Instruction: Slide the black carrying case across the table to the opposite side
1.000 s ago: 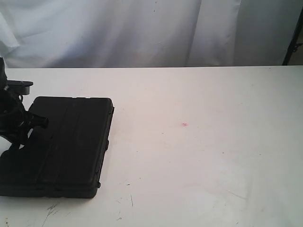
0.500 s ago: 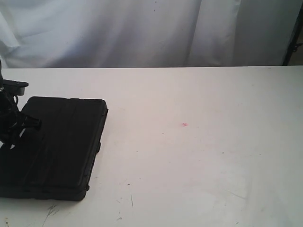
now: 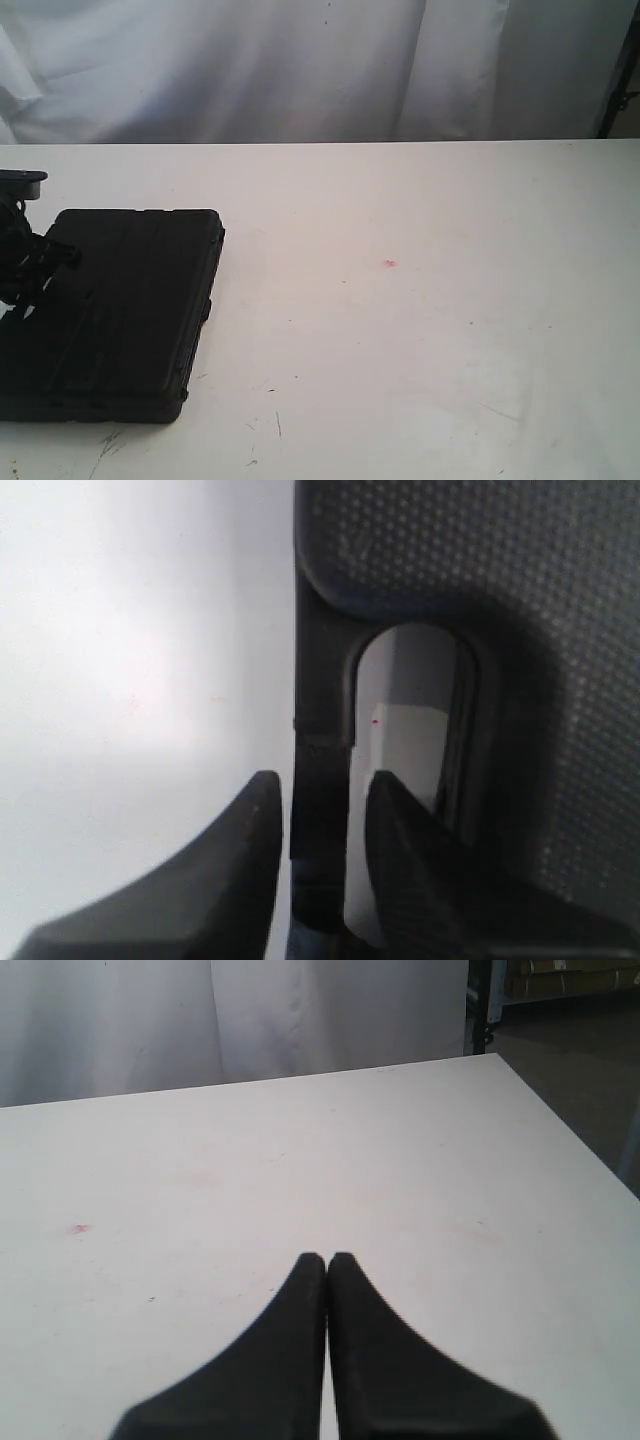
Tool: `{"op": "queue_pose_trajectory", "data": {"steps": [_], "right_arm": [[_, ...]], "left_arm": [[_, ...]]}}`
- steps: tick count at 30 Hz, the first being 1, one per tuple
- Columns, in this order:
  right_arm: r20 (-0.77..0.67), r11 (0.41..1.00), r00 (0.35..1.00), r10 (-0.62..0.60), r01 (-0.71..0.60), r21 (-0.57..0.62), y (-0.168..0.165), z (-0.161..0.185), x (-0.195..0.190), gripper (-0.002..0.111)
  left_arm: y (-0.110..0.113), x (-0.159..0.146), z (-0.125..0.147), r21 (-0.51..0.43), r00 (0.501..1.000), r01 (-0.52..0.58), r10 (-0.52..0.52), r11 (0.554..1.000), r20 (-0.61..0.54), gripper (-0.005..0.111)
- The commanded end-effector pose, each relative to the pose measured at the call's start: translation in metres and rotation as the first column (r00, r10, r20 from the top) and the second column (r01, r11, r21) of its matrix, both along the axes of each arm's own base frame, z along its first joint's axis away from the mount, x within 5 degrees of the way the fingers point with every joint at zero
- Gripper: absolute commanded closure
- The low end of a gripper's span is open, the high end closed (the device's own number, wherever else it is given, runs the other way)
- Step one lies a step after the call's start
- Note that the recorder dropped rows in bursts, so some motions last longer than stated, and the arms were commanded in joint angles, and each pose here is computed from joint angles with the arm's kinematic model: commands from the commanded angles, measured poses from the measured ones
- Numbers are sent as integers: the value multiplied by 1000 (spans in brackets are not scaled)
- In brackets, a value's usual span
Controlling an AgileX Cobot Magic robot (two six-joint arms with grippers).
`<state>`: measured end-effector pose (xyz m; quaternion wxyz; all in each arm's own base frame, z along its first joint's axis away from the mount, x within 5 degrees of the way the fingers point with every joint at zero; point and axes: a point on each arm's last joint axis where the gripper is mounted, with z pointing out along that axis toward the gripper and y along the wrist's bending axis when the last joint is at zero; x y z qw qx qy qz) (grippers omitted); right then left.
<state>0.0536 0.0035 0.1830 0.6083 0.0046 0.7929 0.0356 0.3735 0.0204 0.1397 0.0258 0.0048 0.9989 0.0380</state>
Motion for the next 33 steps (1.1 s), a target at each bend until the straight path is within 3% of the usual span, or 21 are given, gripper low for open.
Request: {"op": "queue_pose_trajectory", "data": {"steps": [1,3,7,11,14,21,26,28,33], "right_arm": [[2,1000,1000,-5,4,13,0,-1,0,108],[2,1000,1000,-5,4,13,0,-1,0,108],[2,1000,1000,-5,4,13,0,-1,0,108],[2,1000,1000,-5,4,13,0,-1,0,108],[2,1000,1000,-5,4,13,0,-1,0,108],[2,1000,1000,-5,4,13,0,-1,0,108],[2,1000,1000,-5,4,13,0,-1,0,108],[2,1000,1000,-5,4,13,0,-1,0,108],[2,1000,1000,-5,4,13,0,-1,0,108]], "left_arm": [[-1,0,8,-7,1000,-12,12,1000,20,54],[1,-1,15,11,1000,-6,6,1000,28,51],[2,3,54,25,989,-49,45,998,143,52],[1,-2,94,-1,961,-68,66,998,270,75],[-2,-7,110,-37,944,-91,98,995,314,103],[-17,-25,150,-180,902,-49,121,982,414,107],[-37,-69,181,-214,795,40,99,976,599,107],[-44,-101,190,-241,717,73,117,968,688,107],[-50,-181,189,-295,607,131,158,947,779,107]]}}
